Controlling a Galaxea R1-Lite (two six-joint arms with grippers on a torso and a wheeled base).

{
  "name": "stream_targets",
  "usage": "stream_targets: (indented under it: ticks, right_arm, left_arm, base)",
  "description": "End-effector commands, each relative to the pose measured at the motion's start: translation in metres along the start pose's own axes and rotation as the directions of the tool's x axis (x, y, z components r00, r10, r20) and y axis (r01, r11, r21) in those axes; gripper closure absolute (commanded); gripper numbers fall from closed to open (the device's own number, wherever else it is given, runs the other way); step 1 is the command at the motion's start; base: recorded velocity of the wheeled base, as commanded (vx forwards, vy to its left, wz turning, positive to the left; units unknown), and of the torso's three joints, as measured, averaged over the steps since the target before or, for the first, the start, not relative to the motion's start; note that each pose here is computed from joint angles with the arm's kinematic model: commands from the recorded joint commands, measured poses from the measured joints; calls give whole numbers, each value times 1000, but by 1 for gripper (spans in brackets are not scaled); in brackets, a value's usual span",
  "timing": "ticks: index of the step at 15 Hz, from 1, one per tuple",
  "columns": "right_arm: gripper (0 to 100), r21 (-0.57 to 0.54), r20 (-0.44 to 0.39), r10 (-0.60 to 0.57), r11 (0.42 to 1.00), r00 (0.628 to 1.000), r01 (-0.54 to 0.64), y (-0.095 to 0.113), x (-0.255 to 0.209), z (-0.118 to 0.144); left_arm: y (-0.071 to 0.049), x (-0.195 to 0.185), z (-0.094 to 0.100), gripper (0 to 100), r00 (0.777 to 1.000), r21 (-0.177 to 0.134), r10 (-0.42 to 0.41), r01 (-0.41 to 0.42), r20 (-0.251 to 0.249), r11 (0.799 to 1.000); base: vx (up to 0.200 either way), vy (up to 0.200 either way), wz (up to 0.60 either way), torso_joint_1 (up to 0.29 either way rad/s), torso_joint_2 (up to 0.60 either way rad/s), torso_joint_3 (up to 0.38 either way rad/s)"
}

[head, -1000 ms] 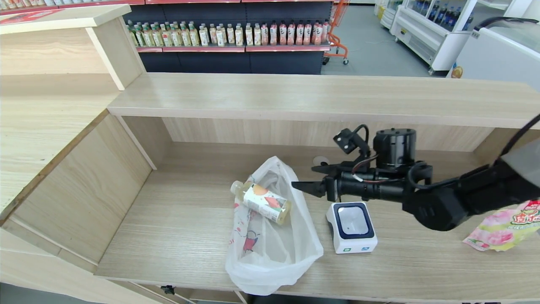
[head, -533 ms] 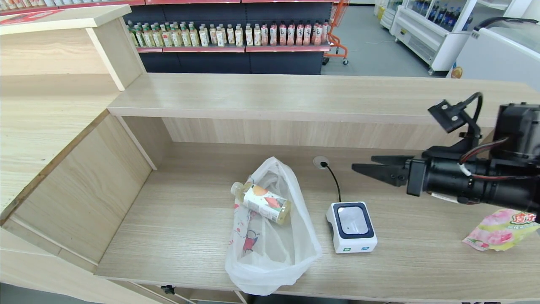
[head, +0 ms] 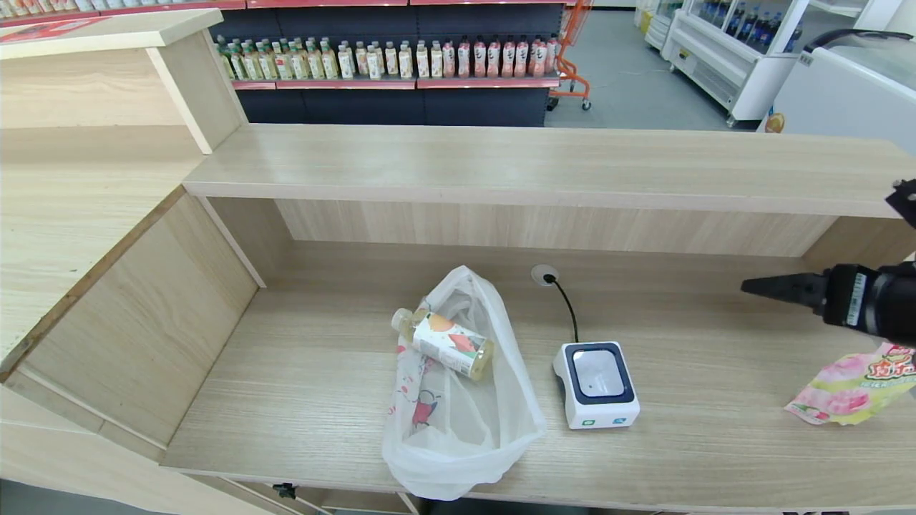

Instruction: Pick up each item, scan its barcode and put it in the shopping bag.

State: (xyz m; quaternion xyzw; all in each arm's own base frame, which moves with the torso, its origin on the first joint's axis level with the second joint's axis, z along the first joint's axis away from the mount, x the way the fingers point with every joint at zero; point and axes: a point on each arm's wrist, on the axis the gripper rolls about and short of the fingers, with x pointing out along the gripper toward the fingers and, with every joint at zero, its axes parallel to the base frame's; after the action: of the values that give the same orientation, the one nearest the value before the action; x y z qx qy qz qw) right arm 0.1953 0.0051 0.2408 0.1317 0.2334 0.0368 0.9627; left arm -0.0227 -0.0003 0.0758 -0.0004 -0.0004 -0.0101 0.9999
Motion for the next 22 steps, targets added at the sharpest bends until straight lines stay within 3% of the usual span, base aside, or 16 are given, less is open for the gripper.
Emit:
stream_targets:
  ticks: [1, 3, 11, 14, 22]
  right_arm:
    - [0, 69, 68, -91, 994, 993, 87, -12, -23, 16]
    - [0, 100, 77, -137, 987, 988, 129, -21, -31, 13]
    - [0, 100, 99, -139, 987, 985, 130, -19, -40, 10]
    - [0, 107, 60, -148, 984, 987, 141, -19, -49, -2]
    - [0, 118, 46, -167, 980, 985, 161, -23, -52, -10]
  left_arm:
    - [0, 0, 0, 0, 1000, -1, 0, 0, 1, 1000]
    - [0, 0, 0, 0, 1000, -1, 0, 0, 1, 1000]
    - [0, 0, 0, 0, 1000, 1, 0, 0, 1, 1000]
    - [0, 0, 0, 0, 1000, -2, 0, 0, 1, 1000]
    - [0, 0, 0, 0, 1000, 1, 0, 0, 1, 1000]
  base:
    - [0, 0, 0, 0, 0, 0]
    - [0, 0, 0, 0, 0, 0]
    - [0, 0, 0, 0, 0, 0]
    - [0, 0, 0, 0, 0, 0]
    - [0, -200, 0, 1, 5, 2]
